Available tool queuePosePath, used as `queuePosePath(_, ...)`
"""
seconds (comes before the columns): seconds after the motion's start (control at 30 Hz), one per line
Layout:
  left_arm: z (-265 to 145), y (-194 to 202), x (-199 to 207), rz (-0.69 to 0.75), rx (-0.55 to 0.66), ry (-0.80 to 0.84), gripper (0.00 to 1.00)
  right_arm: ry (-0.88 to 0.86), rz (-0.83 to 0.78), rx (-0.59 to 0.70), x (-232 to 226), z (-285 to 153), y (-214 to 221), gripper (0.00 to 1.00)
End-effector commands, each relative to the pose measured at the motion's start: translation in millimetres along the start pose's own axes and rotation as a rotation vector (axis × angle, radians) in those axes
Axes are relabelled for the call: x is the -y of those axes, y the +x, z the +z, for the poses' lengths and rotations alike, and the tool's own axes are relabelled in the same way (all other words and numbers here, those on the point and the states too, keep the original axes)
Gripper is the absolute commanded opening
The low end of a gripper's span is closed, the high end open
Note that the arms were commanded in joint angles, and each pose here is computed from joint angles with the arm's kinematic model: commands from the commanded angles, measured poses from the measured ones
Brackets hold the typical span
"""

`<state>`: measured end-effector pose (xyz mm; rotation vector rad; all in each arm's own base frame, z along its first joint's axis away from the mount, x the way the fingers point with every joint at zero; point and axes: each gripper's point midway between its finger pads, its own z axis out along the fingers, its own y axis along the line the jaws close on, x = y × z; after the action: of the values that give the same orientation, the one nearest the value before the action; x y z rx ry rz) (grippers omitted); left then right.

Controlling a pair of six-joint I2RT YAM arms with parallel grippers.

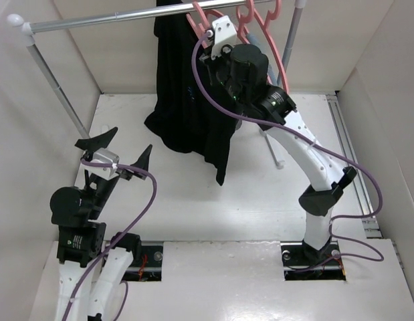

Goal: Place the t-shirt on the hanger
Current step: Hang the hanger with tshirt onto the clothesline

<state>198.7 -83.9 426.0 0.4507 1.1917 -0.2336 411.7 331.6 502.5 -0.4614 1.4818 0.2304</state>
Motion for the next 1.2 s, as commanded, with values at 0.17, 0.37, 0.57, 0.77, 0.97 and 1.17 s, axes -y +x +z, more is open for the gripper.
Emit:
queuePosePath(0.17,-9.4,2.2,-1.8,-0.013,0.017,-0.035,1.0,0.174,0.136,0.285,67.0,-33.0,-89.7,0.0)
queuePosePath(0.37,-9.7,2.7,-5.2,-0.013,0.015,-0.055,1.0,0.224,0.142,0.267,102.4,-33.2,-82.4,0.0)
queuePosePath(0.57,-9.1,7.1,-5.3,-0.007,0.006,-0.054,1.0,0.183,0.15,0.18,118.0,-4.0,-46.8,0.0)
queuePosePath(0.77,-10.6,8.9,-4.6,-0.007,0.006,-0.054,1.0,0.109,0.132,0.13,103.0,20.0,-21.9,0.0)
queuePosePath(0.97,-10.9,11.1,-4.2,-0.009,-0.003,-0.053,1.0,0.079,0.118,0.062,96.8,35.5,2.3,0.0)
queuePosePath(1.17,-10.9,11.1,-4.2,-0.009,-0.003,-0.053,1.0,0.073,0.121,0.015,94.1,35.2,17.3,0.0)
